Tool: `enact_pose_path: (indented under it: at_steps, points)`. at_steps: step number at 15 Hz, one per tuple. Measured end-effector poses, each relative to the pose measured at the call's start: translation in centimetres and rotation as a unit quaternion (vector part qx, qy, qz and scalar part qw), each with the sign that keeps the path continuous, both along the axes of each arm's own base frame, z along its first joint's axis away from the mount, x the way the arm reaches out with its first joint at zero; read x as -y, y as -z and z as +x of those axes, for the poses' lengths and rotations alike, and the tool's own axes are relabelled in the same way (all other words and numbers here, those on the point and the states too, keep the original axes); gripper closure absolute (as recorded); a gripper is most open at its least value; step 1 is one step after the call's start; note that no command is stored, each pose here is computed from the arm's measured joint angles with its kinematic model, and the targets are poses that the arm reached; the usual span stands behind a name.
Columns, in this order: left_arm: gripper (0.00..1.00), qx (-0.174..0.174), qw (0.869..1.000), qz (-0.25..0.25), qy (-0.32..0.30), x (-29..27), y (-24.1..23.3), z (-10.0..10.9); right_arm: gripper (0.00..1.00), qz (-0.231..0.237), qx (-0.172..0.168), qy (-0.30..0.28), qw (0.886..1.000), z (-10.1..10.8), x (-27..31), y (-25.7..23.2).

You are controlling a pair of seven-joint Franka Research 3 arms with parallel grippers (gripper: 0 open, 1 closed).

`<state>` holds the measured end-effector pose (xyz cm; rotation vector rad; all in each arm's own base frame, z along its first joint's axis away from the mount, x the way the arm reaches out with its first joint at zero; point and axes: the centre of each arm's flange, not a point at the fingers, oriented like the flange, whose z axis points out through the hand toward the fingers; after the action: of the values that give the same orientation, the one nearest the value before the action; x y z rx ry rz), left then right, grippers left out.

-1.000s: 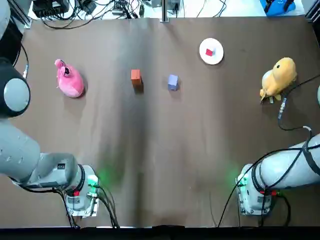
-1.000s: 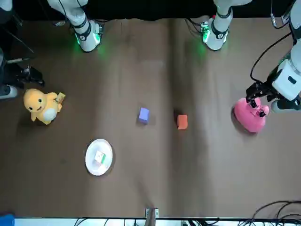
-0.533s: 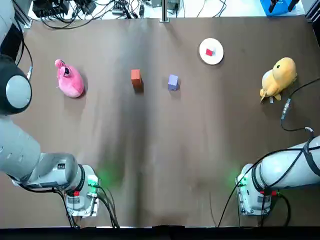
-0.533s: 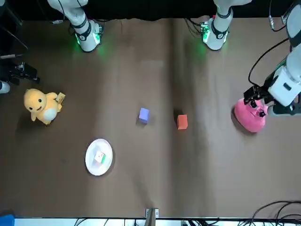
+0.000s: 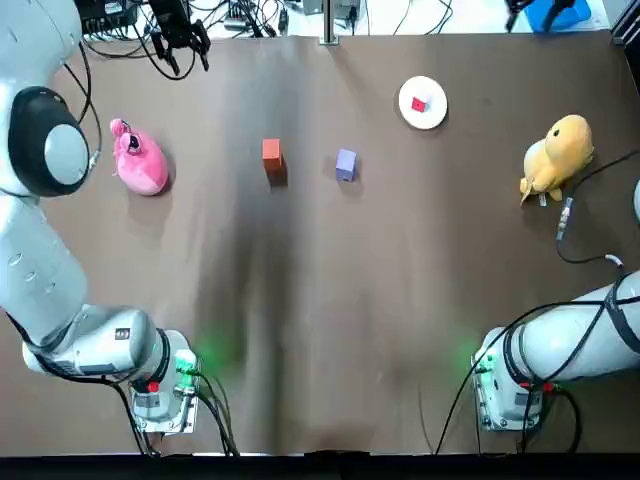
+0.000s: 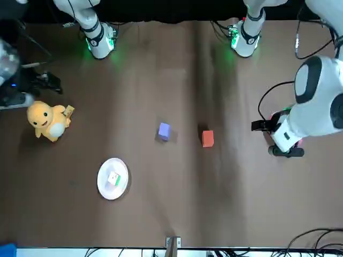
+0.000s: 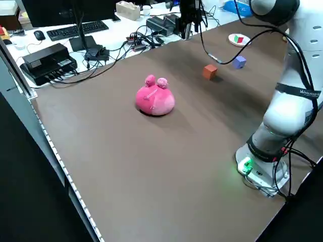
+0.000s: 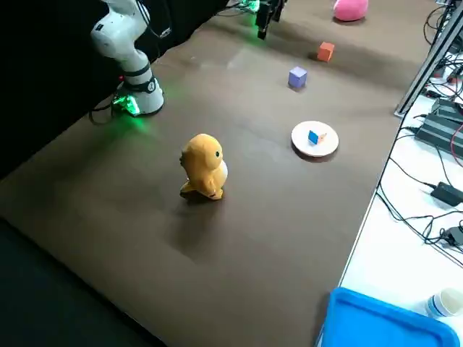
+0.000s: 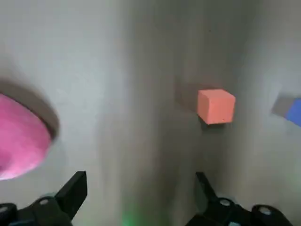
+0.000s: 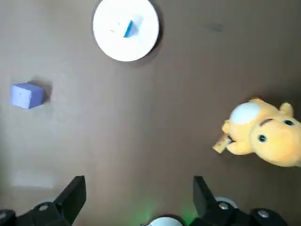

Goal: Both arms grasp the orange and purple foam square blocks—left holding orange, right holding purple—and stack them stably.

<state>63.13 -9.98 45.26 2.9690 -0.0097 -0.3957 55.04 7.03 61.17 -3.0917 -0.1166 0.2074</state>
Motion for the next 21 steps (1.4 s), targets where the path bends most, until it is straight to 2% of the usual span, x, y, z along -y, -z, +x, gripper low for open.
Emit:
enact_pose_path:
  at_steps: [2,4,5,6,7,8,9,14,16,21]
  points:
    - [0.00,-0.035,0.998,-0.044,-0.017,-0.5,1.5,0.1,0.00,0.000,-0.008,-0.008,1.000,0.3,-3.7,1.5]
    - [0.00,-0.054,0.992,-0.108,-0.031,-2.3,2.4,0.7,0.00,0.011,-0.026,-0.011,1.000,0.7,-6.8,3.8]
    - [0.00,-0.068,0.982,-0.175,-0.010,-4.8,4.0,1.1,0.00,0.018,-0.047,0.007,0.999,1.4,-9.7,6.7]
    - [0.00,-0.069,0.975,-0.209,0.010,-6.0,5.3,1.3,0.00,0.016,-0.050,0.017,0.998,1.8,-11.2,8.2]
    - [0.00,-0.069,0.975,-0.209,0.010,-6.0,5.3,1.3,0.00,0.016,-0.050,0.017,0.998,1.8,-11.2,8.2]
    - [0.00,-0.065,0.966,-0.248,0.030,-7.5,6.9,1.5,0.00,0.012,-0.049,0.025,0.998,2.3,-12.7,9.6]
    - [0.00,-0.063,0.949,-0.305,0.053,-9.2,10.3,1.8,0.00,0.007,-0.050,0.036,0.998,2.8,-14.7,11.7]
    - [0.00,-0.059,0.913,-0.392,0.099,-10.3,15.9,1.6,0.00,0.006,-0.034,0.043,0.999,3.2,-18.0,14.0]
    - [0.00,-0.045,0.895,-0.423,0.133,-9.9,16.7,1.5,0.00,0.006,-0.026,0.055,0.998,3.2,-20.4,15.6]
    - [0.00,-0.005,0.860,-0.475,0.188,-9.2,18.1,1.3,0.00,-0.009,-0.013,0.095,0.995,2.1,-28.3,22.4]
